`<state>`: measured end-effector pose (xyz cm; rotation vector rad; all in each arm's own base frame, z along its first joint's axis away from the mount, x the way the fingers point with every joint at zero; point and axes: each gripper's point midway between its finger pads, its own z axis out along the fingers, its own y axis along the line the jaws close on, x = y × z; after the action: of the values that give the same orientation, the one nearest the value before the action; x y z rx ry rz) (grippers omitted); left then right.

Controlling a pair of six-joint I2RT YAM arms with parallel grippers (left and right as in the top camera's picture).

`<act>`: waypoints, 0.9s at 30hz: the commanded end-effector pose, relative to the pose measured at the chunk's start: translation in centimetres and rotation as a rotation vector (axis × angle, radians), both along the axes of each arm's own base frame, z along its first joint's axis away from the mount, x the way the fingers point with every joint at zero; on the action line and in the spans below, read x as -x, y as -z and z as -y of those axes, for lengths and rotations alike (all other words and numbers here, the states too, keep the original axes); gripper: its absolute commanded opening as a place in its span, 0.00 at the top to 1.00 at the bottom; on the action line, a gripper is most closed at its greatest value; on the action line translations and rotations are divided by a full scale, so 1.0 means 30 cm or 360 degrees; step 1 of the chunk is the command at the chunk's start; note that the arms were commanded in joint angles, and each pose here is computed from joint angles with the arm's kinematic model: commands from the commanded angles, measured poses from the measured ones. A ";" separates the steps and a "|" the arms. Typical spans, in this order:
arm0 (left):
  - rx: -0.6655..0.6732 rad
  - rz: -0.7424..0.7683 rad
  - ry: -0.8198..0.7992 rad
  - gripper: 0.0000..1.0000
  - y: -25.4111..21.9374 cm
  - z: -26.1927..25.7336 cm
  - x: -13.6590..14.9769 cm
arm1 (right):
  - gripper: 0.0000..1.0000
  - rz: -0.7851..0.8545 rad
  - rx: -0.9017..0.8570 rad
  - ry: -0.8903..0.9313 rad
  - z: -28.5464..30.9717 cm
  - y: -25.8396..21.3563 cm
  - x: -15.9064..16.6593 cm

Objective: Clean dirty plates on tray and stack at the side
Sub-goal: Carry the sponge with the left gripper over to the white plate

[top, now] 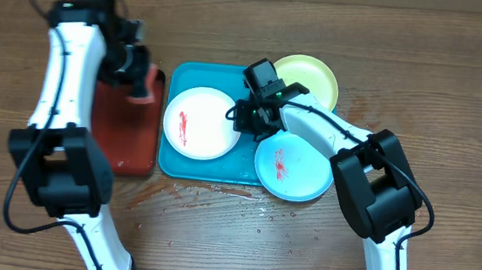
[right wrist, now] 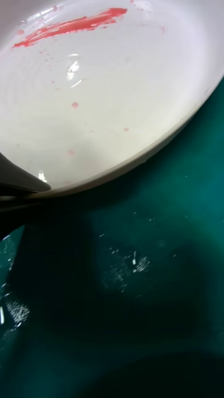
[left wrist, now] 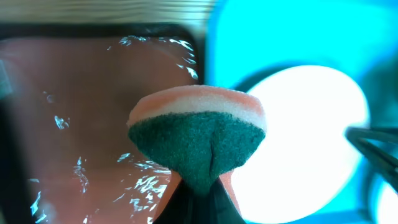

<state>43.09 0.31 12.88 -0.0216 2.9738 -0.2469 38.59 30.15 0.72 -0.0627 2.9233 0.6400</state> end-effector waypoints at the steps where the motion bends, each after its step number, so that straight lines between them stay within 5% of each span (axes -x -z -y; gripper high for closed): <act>1: 0.0059 -0.0010 0.0191 0.96 0.006 0.194 0.030 | 0.96 -0.0141 0.0038 0.0015 0.046 0.070 0.034; 11: -0.0236 -0.0075 0.0001 0.96 0.188 0.314 0.085 | 0.96 -0.0145 0.0281 0.0176 0.174 0.099 0.014; 27: -0.0258 -0.0032 -0.0048 0.96 0.443 0.369 0.159 | 0.96 -0.0074 0.0424 0.0247 0.220 0.088 -0.004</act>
<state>39.41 -10.16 1.08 -0.0445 2.9742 0.0116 38.83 26.26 0.57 0.1061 2.9824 0.4358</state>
